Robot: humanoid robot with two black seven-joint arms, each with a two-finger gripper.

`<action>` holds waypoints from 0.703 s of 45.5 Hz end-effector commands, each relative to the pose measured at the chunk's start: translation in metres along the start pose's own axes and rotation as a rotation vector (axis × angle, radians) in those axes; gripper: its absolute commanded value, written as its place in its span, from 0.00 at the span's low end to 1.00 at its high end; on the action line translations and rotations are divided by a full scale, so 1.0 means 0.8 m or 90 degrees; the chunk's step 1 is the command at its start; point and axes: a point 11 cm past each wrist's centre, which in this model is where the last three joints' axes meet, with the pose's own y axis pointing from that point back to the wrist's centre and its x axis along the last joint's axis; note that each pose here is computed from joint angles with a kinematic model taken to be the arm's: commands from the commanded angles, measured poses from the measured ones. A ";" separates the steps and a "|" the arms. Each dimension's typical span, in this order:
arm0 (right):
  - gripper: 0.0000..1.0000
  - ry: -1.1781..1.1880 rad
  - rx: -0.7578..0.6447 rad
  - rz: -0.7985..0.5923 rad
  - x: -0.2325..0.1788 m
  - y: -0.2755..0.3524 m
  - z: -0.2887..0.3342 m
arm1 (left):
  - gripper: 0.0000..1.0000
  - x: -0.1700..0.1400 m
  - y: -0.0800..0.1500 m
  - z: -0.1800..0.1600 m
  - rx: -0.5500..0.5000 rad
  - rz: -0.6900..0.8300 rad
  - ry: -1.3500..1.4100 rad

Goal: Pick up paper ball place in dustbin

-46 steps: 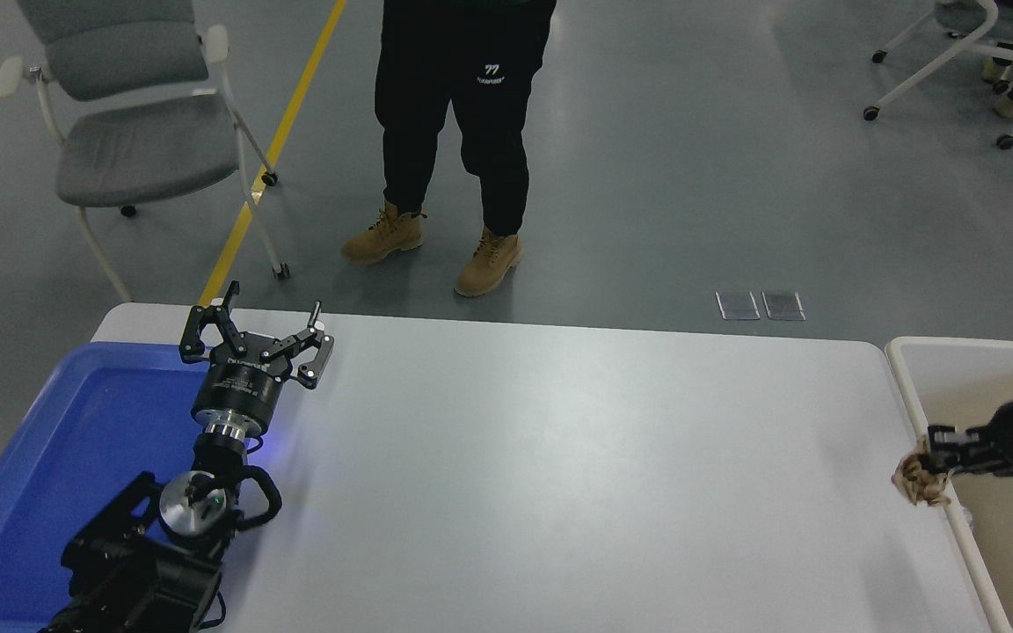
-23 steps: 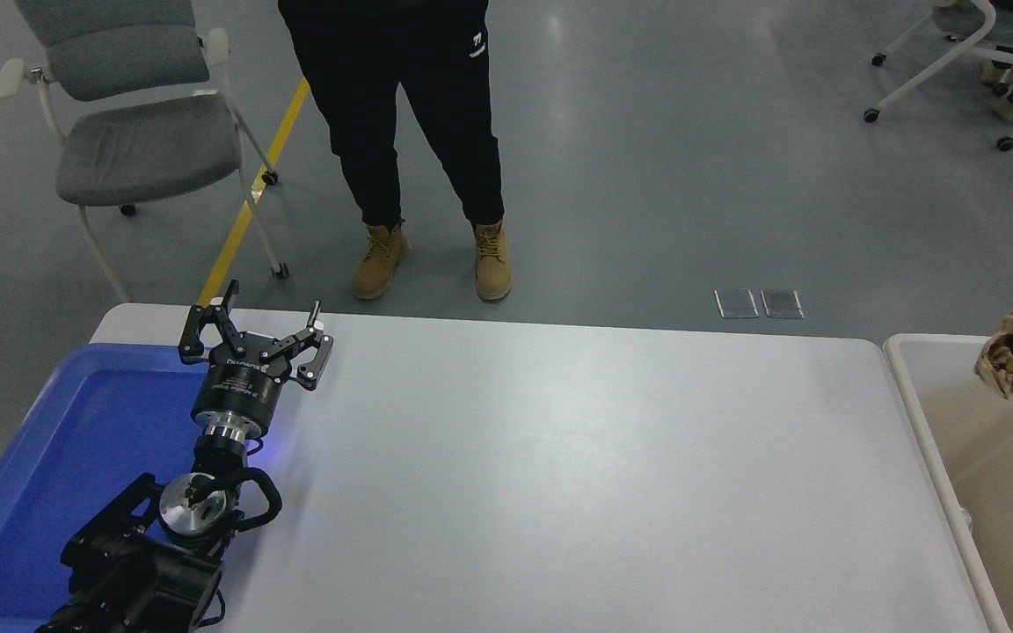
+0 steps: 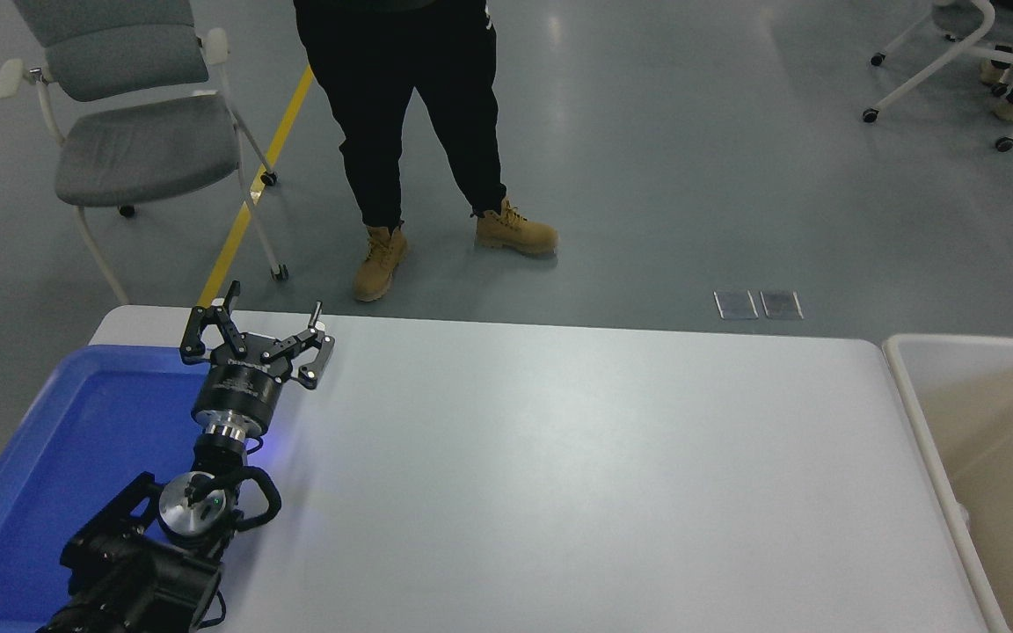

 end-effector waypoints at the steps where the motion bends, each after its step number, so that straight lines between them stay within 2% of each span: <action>1: 0.06 -0.175 -0.063 0.192 0.029 -0.066 0.055 | 0.99 0.000 0.000 0.000 0.000 0.000 0.000; 7: 0.06 -0.312 -0.086 0.312 0.019 -0.110 0.088 | 0.99 0.000 0.000 0.000 -0.001 0.000 0.001; 14: 0.07 -0.419 -0.115 0.390 -0.023 -0.152 0.103 | 0.99 0.000 0.000 0.000 -0.001 0.000 0.001; 19: 0.07 -0.539 -0.110 0.412 -0.069 -0.181 0.102 | 0.99 0.000 0.000 0.000 -0.001 0.000 0.001; 25: 0.07 -0.668 -0.159 0.439 -0.137 -0.200 0.129 | 0.99 0.000 0.000 0.000 -0.001 0.000 0.001; 32: 0.06 -0.762 -0.171 0.417 -0.193 -0.224 0.124 | 0.99 0.000 0.000 0.000 -0.001 0.000 0.001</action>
